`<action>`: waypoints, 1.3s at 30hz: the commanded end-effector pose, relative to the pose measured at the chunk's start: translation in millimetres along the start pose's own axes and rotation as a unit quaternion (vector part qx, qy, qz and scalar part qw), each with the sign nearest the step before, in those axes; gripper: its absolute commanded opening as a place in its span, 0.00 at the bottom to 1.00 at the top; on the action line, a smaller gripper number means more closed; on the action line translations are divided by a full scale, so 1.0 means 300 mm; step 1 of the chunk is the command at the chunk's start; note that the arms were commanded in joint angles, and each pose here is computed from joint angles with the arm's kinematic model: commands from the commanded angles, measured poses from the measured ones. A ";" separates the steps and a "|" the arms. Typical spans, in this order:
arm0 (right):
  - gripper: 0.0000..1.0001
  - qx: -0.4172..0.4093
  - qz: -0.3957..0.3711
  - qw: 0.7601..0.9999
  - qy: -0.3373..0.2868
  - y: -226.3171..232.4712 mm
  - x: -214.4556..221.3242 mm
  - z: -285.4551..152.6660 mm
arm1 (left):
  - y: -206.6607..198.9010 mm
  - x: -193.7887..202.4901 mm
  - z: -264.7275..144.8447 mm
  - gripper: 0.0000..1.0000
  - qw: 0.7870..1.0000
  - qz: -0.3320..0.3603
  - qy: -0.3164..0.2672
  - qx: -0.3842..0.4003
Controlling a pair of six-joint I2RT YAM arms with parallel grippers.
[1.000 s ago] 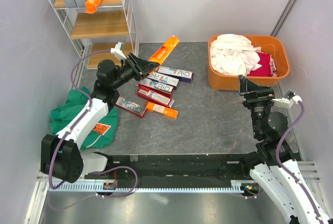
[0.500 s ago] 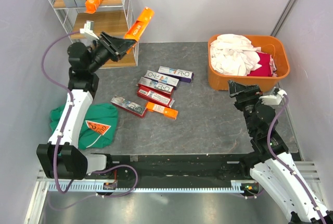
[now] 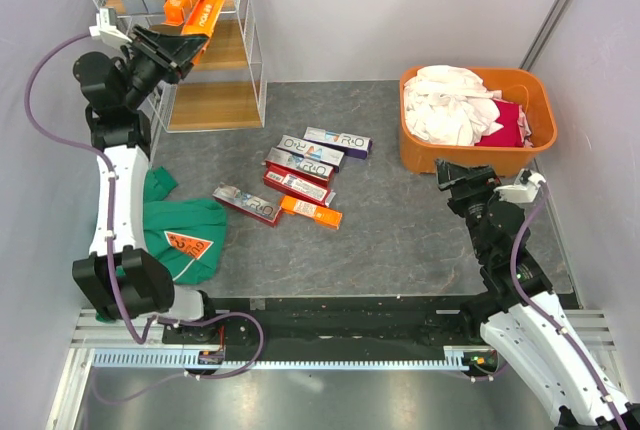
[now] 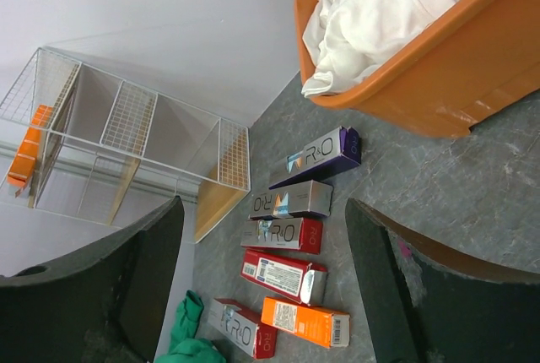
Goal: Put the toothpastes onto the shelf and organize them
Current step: Place the toothpaste on the shelf.
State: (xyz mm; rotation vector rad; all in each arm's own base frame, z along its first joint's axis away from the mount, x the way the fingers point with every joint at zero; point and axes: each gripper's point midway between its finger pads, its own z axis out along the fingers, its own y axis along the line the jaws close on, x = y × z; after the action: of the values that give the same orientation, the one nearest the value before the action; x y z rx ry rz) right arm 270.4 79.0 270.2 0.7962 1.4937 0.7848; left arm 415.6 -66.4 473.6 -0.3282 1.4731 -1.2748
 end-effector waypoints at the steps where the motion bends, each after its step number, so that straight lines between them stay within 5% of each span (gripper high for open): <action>1: 0.85 0.006 -0.005 1.000 0.011 -0.018 0.021 0.001 | -0.064 -0.112 0.010 0.30 1.000 -0.008 -0.021 0.019; 15: 0.85 0.020 -0.011 0.999 0.024 -0.055 0.045 -0.009 | 0.070 -0.255 0.117 0.32 0.997 -0.042 -0.042 -0.042; 31: 0.85 0.035 -0.011 0.999 0.032 -0.093 0.065 -0.014 | 0.211 -0.185 0.236 0.32 0.994 -0.060 0.000 -0.095; 39: 0.85 0.044 -0.018 0.999 0.023 -0.112 0.054 -0.024 | 0.256 -0.222 0.245 0.32 0.991 -0.053 -0.030 -0.120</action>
State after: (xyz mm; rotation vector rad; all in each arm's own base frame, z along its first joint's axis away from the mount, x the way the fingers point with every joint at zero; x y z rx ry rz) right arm 261.8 78.8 234.1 0.8064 1.6056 0.7335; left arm 530.0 -37.6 436.4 -0.6415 1.6500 -1.2579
